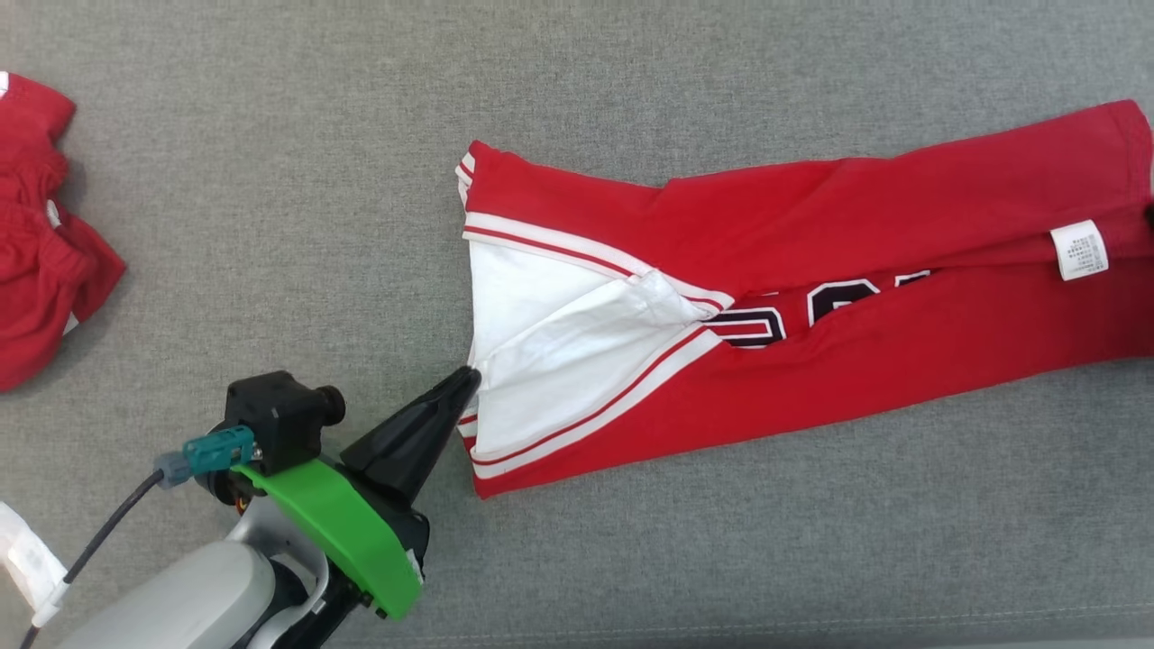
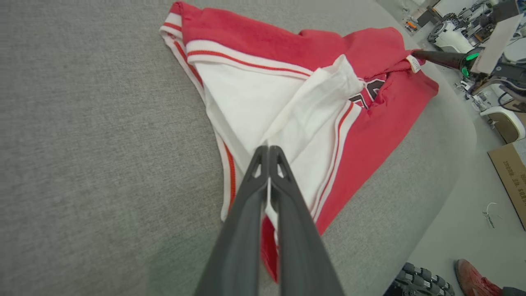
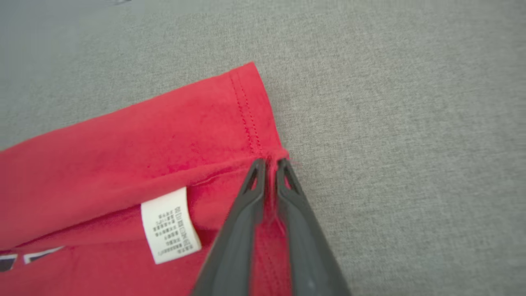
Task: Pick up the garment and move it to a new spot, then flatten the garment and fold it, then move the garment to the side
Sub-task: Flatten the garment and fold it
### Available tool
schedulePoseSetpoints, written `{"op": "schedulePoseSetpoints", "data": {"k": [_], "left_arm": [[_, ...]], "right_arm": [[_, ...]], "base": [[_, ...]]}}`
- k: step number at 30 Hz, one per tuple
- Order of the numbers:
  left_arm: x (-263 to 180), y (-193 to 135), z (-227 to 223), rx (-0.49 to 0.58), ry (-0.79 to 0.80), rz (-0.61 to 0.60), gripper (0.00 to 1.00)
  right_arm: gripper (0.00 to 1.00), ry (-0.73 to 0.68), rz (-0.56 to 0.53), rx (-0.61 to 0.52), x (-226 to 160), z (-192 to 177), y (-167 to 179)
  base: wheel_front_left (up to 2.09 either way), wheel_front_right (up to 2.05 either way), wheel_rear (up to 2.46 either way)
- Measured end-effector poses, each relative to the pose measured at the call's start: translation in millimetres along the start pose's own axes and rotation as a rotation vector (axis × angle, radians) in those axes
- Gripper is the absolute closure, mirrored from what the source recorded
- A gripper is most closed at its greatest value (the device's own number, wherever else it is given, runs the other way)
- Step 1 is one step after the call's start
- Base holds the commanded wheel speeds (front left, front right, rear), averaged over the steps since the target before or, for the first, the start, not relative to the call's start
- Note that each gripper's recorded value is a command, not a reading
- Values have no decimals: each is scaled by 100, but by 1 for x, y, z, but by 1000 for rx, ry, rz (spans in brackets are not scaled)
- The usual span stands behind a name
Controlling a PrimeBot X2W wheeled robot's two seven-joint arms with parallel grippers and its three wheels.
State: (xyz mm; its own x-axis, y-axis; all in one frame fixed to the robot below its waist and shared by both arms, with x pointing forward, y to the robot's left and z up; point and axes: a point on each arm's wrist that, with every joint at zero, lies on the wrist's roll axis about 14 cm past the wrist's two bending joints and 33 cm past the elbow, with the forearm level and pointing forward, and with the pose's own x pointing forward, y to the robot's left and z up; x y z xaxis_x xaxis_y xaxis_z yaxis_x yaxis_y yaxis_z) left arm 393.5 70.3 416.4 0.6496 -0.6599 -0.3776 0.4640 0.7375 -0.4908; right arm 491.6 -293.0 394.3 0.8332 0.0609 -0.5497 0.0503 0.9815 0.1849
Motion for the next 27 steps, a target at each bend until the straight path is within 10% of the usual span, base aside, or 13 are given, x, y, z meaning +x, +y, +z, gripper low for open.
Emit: {"op": "schedulePoseSetpoints", "data": {"k": [27], "left_arm": [[-85,1,60,135,-586,454,0]], "right_arm": [[0,-472,151,-69,-81,28,72]], "base": [[0,0,0]]}}
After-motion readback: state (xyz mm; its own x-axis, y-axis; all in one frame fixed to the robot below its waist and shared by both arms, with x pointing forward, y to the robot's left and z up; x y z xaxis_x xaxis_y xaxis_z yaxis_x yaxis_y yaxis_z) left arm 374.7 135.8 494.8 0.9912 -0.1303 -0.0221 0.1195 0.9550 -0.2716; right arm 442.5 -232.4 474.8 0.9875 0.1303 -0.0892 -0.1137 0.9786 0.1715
